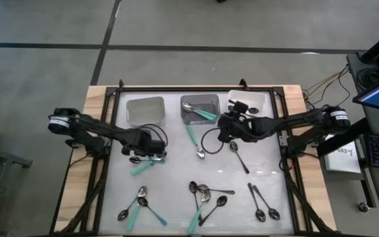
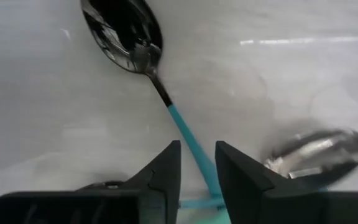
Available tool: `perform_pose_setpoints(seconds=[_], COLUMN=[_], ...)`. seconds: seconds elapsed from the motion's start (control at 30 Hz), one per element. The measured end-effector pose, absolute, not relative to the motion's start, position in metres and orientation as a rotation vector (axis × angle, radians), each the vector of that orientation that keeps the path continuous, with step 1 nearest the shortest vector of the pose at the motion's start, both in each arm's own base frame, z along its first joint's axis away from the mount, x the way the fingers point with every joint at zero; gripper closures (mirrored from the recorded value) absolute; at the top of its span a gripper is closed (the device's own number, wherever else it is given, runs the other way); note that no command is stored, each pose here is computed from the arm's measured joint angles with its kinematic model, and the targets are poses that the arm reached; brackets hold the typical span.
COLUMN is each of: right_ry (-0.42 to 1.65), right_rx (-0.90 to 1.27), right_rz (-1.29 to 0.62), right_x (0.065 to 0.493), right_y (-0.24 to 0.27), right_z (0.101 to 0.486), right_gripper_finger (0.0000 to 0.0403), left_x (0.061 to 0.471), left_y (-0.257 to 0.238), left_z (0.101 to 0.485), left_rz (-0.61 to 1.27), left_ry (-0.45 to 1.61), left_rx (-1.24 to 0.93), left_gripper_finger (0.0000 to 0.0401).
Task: Sort silverware by color (type)
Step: Put the blue spoon into the gray bin
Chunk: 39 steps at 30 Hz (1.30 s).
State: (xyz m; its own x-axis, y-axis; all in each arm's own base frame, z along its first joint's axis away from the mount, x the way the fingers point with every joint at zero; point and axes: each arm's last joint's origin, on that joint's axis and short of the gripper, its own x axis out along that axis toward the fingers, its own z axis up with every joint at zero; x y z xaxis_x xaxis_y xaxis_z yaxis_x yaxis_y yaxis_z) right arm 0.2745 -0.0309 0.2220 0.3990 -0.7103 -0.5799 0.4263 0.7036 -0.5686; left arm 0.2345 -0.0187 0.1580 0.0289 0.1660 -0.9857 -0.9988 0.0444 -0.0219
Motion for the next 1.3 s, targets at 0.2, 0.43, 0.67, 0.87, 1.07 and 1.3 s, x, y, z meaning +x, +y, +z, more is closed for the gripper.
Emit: perform_pose_setpoints(seconds=[0.2, 0.43, 0.67, 0.87, 1.07, 1.3], right_ry=[0.906, 0.899, 0.896, 0.893, 0.893, 0.895], right_rx=[-0.282, -0.251, -0.248, -0.233, -0.232, -0.233], right_rz=[-0.615, -0.565, -0.566, -0.563, -0.561, -0.56], right_x=[0.275, 0.275, 0.275, 0.275, 0.275, 0.275], right_y=[-0.041, -0.044, -0.044, -0.044, -0.044, -0.044], right_z=[0.213, 0.21, 0.21, 0.21, 0.21, 0.21], right_gripper_finger=[0.031, 0.031, 0.031, 0.031, 0.031, 0.031], left_x=[0.239, 0.244, 0.245, 0.242, 0.224, 0.212], left_y=[-0.018, -0.019, -0.018, -0.017, -0.013, -0.013], left_z=[0.138, 0.119, 0.12, 0.122, 0.121, 0.115], left_rz=[1.386, 1.48, 1.481, 1.526, 1.759, 1.861], left_ry=[1.059, 1.065, 1.029, 1.01, 0.863, 0.622], left_rx=[-1.069, -1.033, -1.03, -1.009, -0.886, -0.875], left_gripper_finger=[0.0295, 0.0317, 0.0394, 0.0397, 0.0399, 0.04])
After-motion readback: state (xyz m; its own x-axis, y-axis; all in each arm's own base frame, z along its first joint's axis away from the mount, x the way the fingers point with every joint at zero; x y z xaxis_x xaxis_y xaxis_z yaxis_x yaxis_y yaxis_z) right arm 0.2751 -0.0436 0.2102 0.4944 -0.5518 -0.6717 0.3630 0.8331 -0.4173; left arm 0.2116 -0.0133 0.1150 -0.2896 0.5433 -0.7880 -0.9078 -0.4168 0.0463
